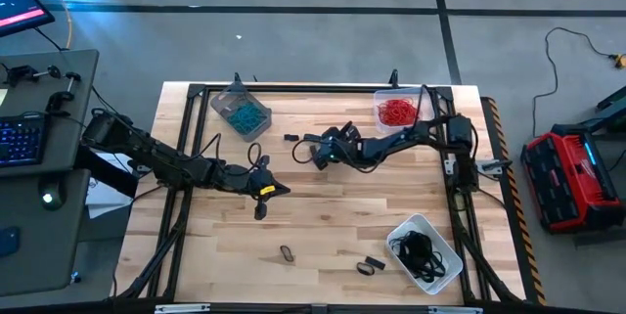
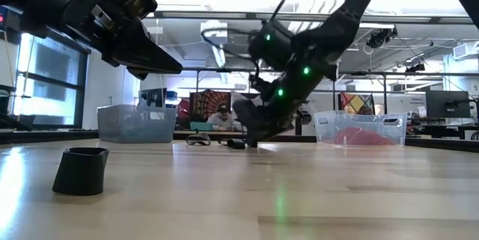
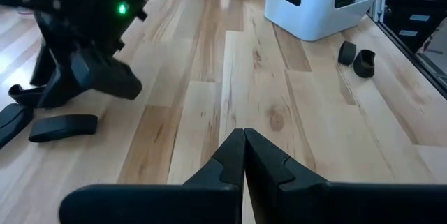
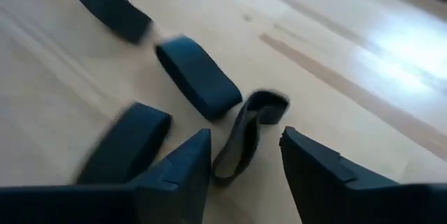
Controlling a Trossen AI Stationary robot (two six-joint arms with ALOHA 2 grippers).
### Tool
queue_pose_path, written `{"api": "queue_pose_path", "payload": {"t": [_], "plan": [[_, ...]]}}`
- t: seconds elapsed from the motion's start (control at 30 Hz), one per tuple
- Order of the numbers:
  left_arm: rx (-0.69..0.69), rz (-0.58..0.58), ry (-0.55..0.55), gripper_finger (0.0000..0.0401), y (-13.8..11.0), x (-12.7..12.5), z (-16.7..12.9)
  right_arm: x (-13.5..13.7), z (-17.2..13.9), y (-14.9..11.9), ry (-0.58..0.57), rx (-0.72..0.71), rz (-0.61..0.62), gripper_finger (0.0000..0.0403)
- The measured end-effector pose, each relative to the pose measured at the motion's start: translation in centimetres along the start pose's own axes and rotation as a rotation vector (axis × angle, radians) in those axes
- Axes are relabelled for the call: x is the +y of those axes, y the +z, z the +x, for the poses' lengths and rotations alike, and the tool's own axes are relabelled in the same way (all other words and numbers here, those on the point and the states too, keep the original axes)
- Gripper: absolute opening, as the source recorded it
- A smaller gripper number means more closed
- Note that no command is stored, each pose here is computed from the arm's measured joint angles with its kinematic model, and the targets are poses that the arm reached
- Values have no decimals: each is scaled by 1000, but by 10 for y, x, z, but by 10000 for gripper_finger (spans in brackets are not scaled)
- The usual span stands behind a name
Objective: Sort rubber bands into baskets
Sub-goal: Put the black rubber band into the white bin
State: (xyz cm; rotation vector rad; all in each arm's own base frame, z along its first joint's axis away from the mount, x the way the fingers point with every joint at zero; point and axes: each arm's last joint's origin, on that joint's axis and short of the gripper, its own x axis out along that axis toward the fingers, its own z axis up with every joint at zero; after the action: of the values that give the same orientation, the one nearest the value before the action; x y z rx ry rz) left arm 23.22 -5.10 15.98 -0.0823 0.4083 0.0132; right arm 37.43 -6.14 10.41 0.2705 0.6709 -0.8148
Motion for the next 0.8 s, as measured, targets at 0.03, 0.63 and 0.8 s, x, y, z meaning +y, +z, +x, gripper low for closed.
{"api": "queue_pose_path", "payload": {"t": [0.03, 0.63, 0.8], "plan": [[0, 0, 0, 0, 0, 0, 0, -1, 4, -2, -5, 7, -3, 155], [22, 6, 2, 0, -2, 0, 0, 13, -78, 13, 121, 73, -194, 5], [25, 7, 2, 0, -2, 0, 0, 19, -156, 16, 292, 109, -229, 3]]}}
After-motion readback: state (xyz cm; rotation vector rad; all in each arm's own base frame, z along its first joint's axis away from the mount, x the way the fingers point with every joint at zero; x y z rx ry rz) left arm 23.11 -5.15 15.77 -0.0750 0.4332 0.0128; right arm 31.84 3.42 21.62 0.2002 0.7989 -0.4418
